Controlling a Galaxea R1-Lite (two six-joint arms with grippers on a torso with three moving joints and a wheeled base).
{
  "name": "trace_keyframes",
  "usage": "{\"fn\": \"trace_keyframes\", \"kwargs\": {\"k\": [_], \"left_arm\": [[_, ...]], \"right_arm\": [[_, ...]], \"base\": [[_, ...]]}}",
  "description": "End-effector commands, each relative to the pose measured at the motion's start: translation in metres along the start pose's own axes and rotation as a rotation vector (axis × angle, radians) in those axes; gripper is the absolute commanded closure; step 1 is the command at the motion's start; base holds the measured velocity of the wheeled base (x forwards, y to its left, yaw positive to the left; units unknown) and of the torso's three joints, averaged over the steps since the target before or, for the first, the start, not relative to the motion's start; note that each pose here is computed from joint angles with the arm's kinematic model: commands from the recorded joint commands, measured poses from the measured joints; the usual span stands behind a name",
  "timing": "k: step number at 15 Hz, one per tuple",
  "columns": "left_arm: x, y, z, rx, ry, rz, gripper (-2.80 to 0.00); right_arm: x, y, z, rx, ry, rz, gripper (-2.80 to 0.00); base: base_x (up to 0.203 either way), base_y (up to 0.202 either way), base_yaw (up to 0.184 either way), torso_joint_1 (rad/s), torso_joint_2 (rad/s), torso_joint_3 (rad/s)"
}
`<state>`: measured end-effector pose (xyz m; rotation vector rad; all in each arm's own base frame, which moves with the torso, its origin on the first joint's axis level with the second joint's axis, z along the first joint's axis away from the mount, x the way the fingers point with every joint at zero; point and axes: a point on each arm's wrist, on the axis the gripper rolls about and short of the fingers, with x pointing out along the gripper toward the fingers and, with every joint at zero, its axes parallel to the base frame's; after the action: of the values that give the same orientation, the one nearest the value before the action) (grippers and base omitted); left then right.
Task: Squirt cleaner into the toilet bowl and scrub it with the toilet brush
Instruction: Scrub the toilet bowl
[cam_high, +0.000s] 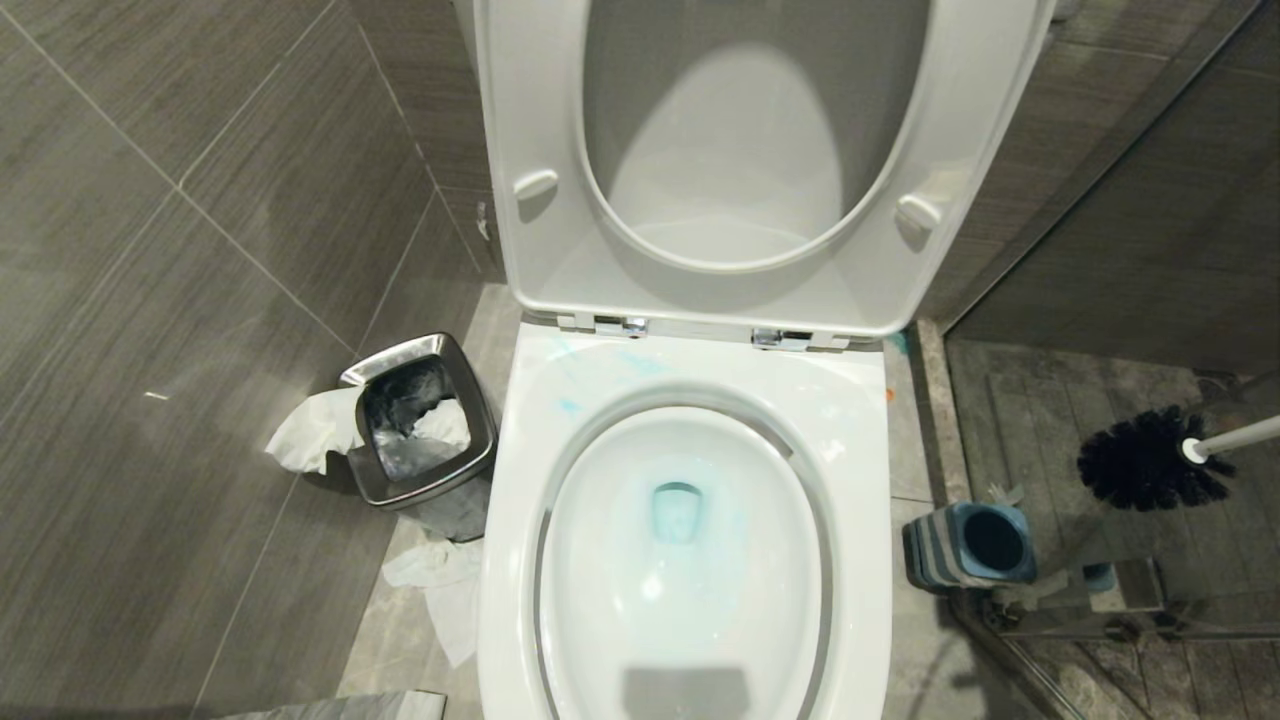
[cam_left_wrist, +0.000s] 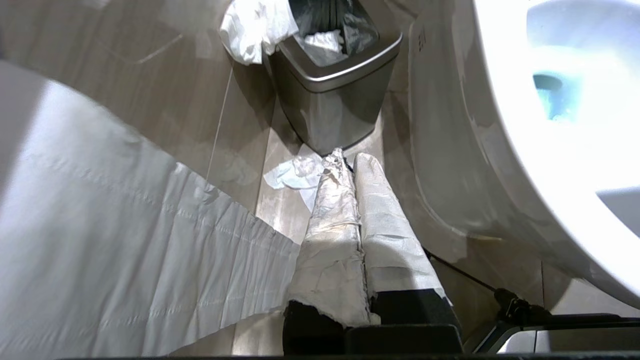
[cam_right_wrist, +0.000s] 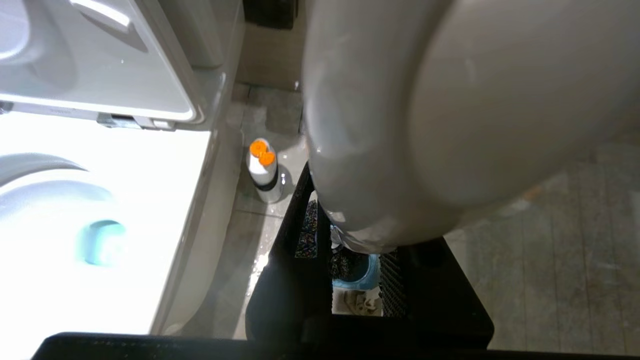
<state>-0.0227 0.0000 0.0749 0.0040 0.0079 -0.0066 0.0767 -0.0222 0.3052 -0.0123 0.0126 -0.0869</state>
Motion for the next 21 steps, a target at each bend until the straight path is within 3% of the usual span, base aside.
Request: {"fn": "trace_keyframes", "kwargs": {"k": [1,21], "left_arm": [[0.000,0.000,0.000,-0.001,0.001,-0.001,0.00],[0.000,0.000,0.000,-0.006,0.001,0.000,0.00]], "right_arm": [[0.002,0.000,0.001,0.000,0.003,0.001,0.00],[0.019,-0.006,0.020,-0.015,0.050,-0.024,0.00]], "base": [[0.000,0.000,0.000,0.001,0.00,0.205],[0.000,0.000,0.000,0.001,0.00,0.200]]}}
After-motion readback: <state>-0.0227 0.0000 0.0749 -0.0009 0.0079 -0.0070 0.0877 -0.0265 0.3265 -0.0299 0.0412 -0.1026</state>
